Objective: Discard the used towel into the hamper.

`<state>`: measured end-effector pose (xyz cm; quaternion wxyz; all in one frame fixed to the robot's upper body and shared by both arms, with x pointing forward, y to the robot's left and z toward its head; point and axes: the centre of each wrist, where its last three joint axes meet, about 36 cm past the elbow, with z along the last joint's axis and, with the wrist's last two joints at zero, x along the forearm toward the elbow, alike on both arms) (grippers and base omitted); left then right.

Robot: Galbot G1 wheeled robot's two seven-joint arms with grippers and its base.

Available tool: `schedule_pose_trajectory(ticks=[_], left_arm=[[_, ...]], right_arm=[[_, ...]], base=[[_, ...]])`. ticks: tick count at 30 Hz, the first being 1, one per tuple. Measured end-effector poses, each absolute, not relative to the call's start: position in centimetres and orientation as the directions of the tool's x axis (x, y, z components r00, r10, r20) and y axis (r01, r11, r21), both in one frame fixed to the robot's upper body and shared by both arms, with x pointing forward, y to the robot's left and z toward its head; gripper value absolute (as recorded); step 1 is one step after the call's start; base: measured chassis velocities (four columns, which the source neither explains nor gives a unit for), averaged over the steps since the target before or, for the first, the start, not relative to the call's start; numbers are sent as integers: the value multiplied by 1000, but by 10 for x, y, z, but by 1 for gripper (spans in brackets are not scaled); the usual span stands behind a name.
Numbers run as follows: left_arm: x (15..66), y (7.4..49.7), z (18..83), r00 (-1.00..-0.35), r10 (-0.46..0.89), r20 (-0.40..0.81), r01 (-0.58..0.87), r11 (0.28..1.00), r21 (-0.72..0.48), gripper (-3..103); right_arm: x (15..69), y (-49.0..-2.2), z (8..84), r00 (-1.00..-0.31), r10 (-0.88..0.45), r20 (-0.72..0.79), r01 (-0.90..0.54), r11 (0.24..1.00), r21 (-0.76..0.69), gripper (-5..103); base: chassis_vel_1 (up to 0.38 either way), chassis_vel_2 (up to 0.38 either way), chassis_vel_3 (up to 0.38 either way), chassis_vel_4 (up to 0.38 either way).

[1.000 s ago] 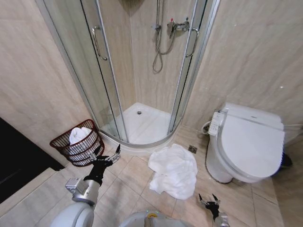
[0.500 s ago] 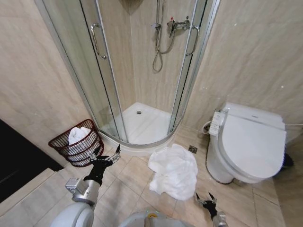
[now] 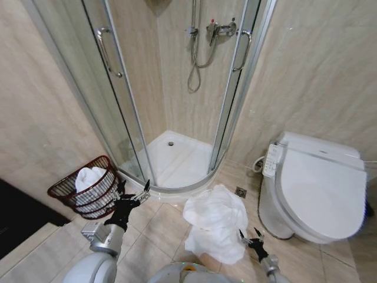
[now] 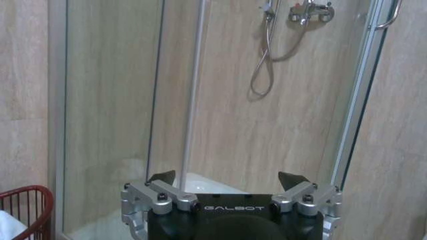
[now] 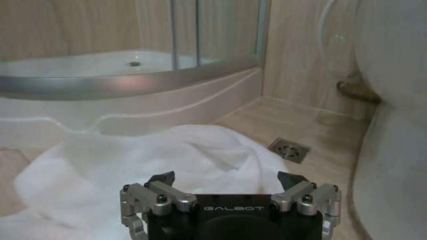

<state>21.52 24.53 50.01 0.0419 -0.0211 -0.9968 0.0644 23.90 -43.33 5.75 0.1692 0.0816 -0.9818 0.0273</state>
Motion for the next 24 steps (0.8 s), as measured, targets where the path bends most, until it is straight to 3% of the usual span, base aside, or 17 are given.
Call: schedule_pose_trajectory(ticks=[14,24], left_arm=[[215,245,500,-996,47,81,37,991,-130,100],[215,245,500,-996,47,81,37,991,-130,100]], right_arm=[[253,-430,61,-905,-123,408,-125,992,23,100],[301,-413,81,-855,-135,500,-36,979,202,100]], base=[[18,-7,-15,9],[0,0,0,0]])
